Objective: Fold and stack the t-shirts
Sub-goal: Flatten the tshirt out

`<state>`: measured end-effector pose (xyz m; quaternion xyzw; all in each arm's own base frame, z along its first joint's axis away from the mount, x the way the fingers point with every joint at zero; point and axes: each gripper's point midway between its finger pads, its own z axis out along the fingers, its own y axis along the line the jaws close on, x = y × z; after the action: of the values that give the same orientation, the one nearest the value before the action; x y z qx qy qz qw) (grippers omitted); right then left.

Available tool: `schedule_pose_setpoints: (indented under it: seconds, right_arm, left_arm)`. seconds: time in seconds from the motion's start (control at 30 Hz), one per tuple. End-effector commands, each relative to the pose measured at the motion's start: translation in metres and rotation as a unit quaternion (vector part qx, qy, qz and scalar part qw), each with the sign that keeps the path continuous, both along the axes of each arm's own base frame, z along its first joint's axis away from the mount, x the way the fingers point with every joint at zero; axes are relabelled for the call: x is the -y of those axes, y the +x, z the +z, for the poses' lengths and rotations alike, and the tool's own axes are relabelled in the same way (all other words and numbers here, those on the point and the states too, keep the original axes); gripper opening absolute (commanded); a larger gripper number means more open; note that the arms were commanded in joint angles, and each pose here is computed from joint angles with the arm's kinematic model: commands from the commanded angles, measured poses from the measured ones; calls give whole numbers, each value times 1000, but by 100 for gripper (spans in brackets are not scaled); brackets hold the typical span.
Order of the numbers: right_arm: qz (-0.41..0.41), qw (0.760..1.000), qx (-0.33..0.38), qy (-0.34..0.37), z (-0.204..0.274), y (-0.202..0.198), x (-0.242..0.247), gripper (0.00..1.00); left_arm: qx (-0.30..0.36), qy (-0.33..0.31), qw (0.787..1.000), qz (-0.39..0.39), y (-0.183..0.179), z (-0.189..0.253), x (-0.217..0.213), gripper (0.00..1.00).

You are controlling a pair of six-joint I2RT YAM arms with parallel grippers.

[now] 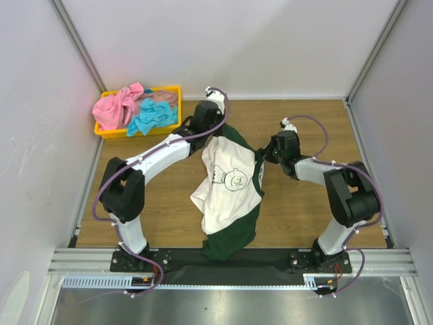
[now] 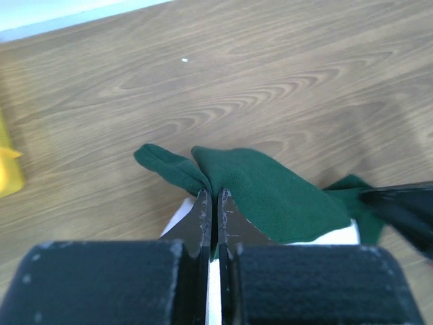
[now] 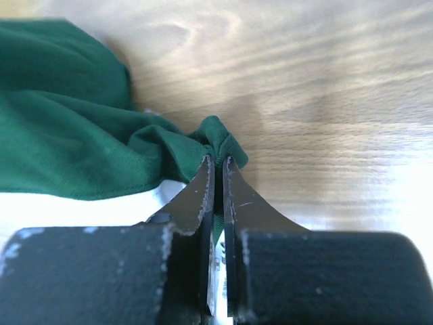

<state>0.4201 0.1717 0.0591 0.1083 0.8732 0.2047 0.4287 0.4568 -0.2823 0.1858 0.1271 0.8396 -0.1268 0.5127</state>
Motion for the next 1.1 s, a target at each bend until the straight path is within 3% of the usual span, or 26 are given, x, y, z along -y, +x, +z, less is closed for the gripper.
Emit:
schedule_pose_setpoints:
  seconds: [0.0,0.3,0.57,0.67,0.9,1.07]
  right_arm:
    - [8,996,90,3,86,13,-2,0]
    - [8,981,194,-17,190,-4,16,0]
    - [-2,960,278,-18,270,-40,36,0]
    - [0,951,309,-20,294,-56,41,0]
    - [4,944,329,-13,312,-84,49,0]
    - [-63,963,260,-37,271,-82,73,0]
  left_arm:
    - [55,0,998,33,-1,57,-34,0]
    - [157,-4,984,81,-28,142,-93,0]
    - [284,-60,949,123,-85,247,-147,0]
    - [319,-61,940,103,-107,268,-154,0]
    - [340,-65,936,64,-135,303,-156,0]
    - [316,-69,944,-57,-131,286,-105,4]
